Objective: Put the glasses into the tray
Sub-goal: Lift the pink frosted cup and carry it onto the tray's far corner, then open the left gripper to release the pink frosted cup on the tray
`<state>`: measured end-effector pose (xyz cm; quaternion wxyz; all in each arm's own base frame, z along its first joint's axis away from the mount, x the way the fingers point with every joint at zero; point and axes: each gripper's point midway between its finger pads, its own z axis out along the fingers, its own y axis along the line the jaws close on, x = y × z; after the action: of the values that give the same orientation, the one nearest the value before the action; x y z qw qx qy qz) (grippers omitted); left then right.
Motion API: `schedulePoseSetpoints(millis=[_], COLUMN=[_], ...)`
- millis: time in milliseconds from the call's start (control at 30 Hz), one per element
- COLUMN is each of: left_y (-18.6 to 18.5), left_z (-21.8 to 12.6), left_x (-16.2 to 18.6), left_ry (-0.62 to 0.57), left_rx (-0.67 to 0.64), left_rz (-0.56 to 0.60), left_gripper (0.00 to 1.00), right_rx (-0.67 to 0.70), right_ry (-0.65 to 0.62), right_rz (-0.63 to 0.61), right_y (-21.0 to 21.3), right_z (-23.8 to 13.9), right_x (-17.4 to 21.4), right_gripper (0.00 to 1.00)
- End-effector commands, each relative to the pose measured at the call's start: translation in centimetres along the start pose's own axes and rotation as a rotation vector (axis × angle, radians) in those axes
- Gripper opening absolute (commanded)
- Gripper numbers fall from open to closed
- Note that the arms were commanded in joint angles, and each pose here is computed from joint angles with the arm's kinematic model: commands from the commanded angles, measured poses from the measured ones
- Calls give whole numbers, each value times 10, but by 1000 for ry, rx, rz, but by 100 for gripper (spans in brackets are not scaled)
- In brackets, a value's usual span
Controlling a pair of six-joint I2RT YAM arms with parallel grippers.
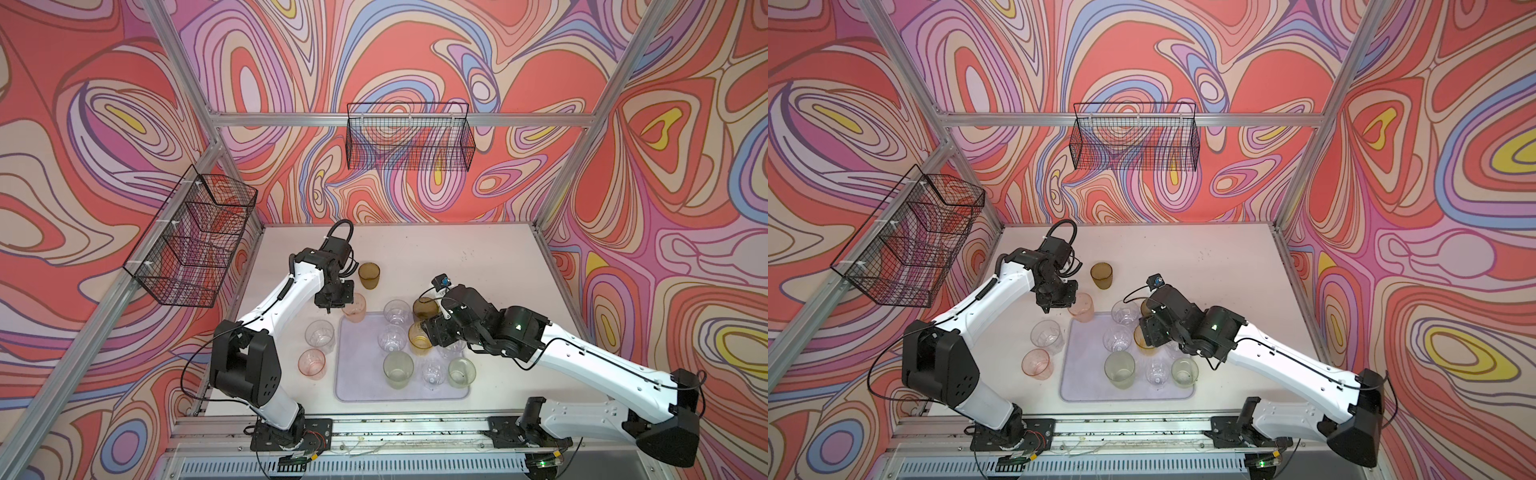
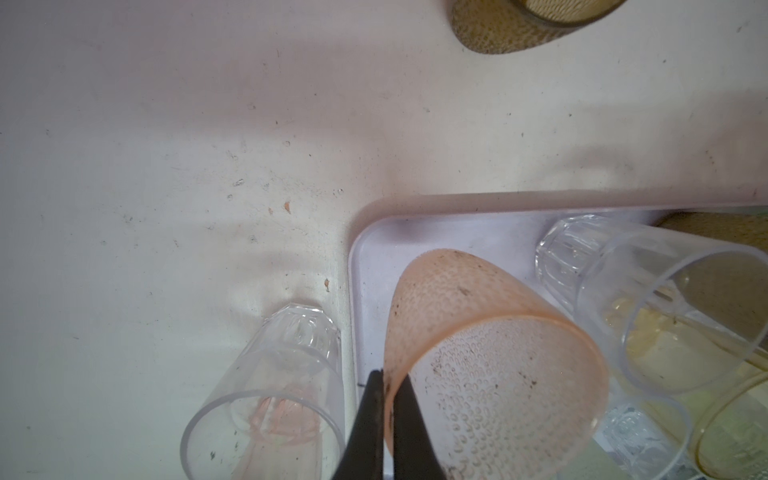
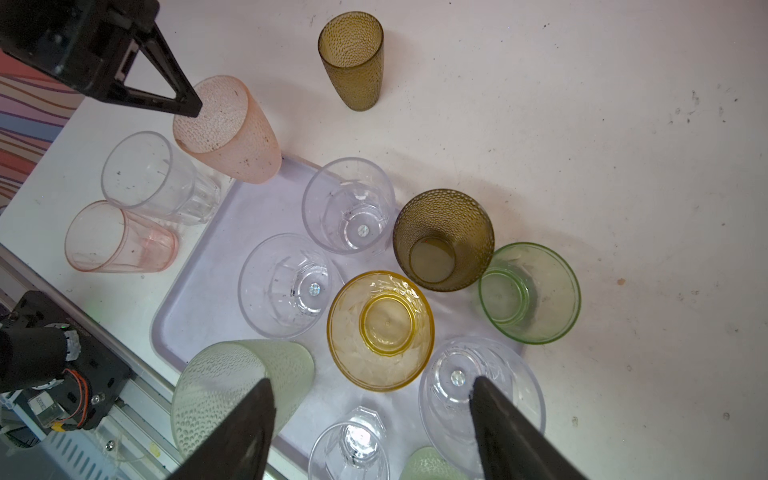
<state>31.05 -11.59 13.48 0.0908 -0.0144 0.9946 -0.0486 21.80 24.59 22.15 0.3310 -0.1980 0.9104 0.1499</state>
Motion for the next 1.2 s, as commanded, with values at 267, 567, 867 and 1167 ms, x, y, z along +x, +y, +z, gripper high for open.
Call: schedulePoseSetpoints(millis=[267,567,867,1167], left_y=[-17,-25,-33,-39], left_z=[14,29,40,44], left_x=[4,7,6,5], left_ry=[0,25,49,52], left_rx=[21,21,15,7], left_rz=[13,25,43,57], left_gripper=[0,0,0,0], right_rx=[5,4,6,7], right_ry=[-14,-14,-15,-16], right_rz=[6,6,9,8], right_y=[-1,-1,-2,-3], right_z=[0,0,0,-1], right_x=[-4,-4,-3,-1], right_gripper=[77,77,77,77])
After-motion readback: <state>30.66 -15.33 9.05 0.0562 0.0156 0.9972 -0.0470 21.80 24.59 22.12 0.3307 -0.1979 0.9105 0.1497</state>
